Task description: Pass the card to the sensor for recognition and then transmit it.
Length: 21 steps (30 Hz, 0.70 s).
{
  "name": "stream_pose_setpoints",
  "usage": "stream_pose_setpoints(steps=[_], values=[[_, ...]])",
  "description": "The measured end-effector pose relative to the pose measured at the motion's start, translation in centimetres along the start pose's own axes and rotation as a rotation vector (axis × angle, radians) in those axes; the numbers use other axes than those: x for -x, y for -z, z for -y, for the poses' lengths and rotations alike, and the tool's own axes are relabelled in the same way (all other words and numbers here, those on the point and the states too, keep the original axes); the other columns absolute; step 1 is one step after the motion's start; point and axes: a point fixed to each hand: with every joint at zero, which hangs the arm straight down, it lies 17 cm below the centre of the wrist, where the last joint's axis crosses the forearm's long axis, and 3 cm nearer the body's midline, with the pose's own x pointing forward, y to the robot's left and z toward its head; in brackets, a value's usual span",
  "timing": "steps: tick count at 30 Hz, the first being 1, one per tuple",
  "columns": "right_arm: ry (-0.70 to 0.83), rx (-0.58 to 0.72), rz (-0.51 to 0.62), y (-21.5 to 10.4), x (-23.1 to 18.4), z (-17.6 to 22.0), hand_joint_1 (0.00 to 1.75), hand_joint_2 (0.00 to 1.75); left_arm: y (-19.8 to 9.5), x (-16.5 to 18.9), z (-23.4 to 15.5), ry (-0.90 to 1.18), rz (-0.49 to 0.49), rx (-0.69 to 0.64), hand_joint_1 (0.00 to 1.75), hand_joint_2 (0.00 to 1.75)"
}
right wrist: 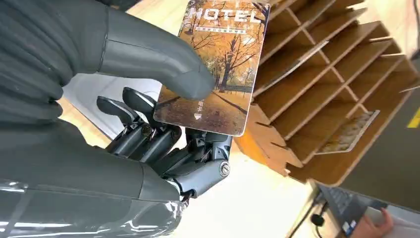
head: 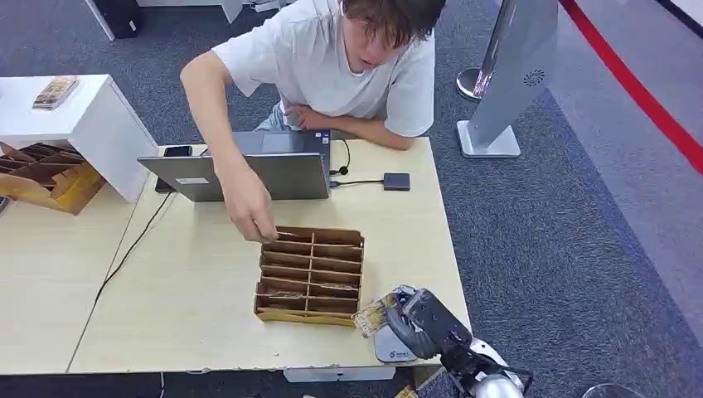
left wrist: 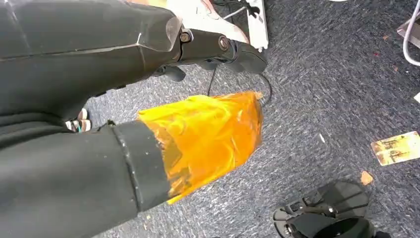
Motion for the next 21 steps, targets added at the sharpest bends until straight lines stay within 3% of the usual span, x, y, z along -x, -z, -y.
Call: stream_pose_setpoints(steps=[21], values=[[-0.129, 0.006, -0.130, -0.3, 3.7, 0.3, 1.75, 1.75, 0.0, 0.2, -0.1, 0.005, -0.002, 0.000, 0.00, 0.00]])
